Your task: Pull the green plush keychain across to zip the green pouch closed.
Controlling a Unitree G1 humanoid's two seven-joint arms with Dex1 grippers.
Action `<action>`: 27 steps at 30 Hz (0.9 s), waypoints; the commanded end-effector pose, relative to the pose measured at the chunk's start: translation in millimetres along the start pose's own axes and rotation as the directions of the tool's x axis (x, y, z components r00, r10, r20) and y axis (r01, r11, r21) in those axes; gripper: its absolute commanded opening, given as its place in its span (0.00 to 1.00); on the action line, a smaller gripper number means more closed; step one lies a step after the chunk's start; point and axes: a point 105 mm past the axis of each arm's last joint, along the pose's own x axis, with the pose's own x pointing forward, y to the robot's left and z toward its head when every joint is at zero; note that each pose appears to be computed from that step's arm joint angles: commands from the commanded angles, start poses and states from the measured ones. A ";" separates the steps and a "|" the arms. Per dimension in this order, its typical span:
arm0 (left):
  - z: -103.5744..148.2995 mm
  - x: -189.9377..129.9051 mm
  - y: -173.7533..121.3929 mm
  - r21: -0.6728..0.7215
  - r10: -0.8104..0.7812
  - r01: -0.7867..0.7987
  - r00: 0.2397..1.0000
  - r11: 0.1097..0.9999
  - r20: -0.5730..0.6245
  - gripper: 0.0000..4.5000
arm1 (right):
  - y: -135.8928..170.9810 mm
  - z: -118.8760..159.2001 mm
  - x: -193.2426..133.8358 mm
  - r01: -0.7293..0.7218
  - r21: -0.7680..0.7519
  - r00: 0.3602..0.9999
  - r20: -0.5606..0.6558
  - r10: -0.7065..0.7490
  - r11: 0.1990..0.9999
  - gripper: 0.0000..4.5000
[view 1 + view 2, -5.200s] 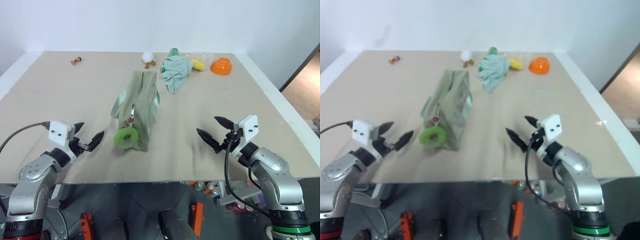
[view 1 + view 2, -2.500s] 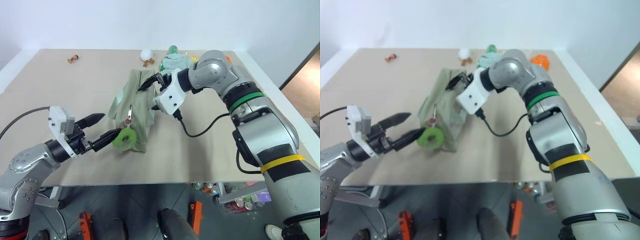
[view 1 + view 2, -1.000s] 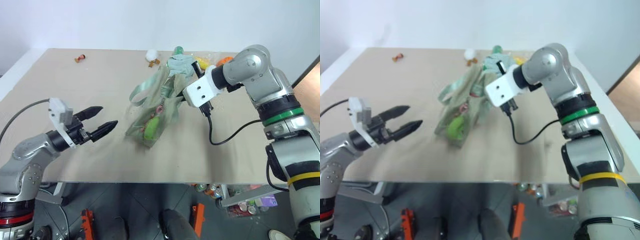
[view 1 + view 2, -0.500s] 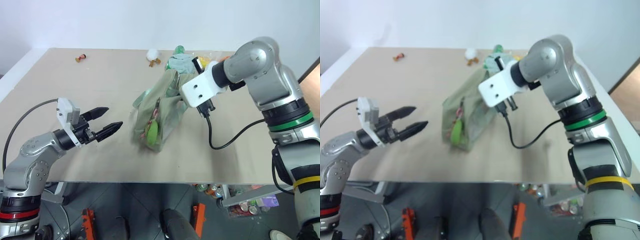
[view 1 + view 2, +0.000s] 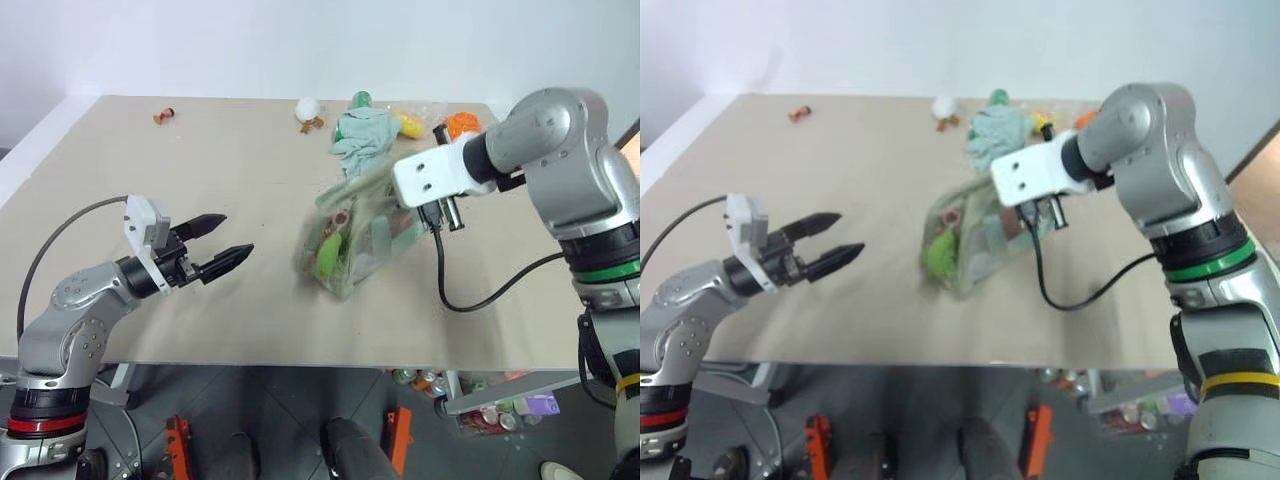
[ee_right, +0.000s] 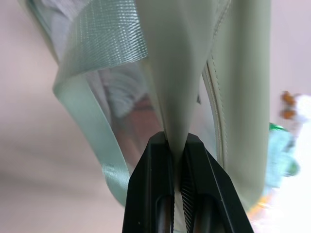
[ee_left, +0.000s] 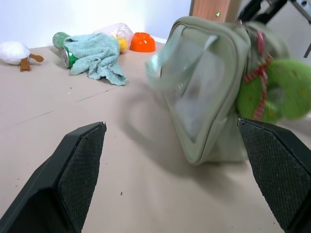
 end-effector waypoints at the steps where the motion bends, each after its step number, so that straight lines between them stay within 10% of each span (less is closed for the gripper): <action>1: 11.4 2.9 -3.0 0.039 -0.017 0.016 0.999 0.999 0.027 1.00 | 1.8 1.9 4.3 0.036 0.029 0.999 0.015 -0.037 0.999 0.01; 4: 10.8 4.1 -4.3 0.041 -0.025 0.024 0.999 0.999 0.023 1.00 | -0.3 8.9 7.3 0.049 0.087 0.997 0.052 -0.053 0.995 0.01; 16: 19.2 16.0 -25.5 0.033 -0.163 0.162 0.986 0.986 0.029 1.00 | -9.5 40.8 -36.8 0.023 0.384 0.883 0.425 -0.199 0.923 1.00; 27: 33.8 29.0 -35.2 0.063 -0.238 0.236 0.971 0.970 0.031 1.00 | 18.8 -15.5 -35.1 0.216 0.476 0.878 0.286 -0.383 0.852 1.00</action>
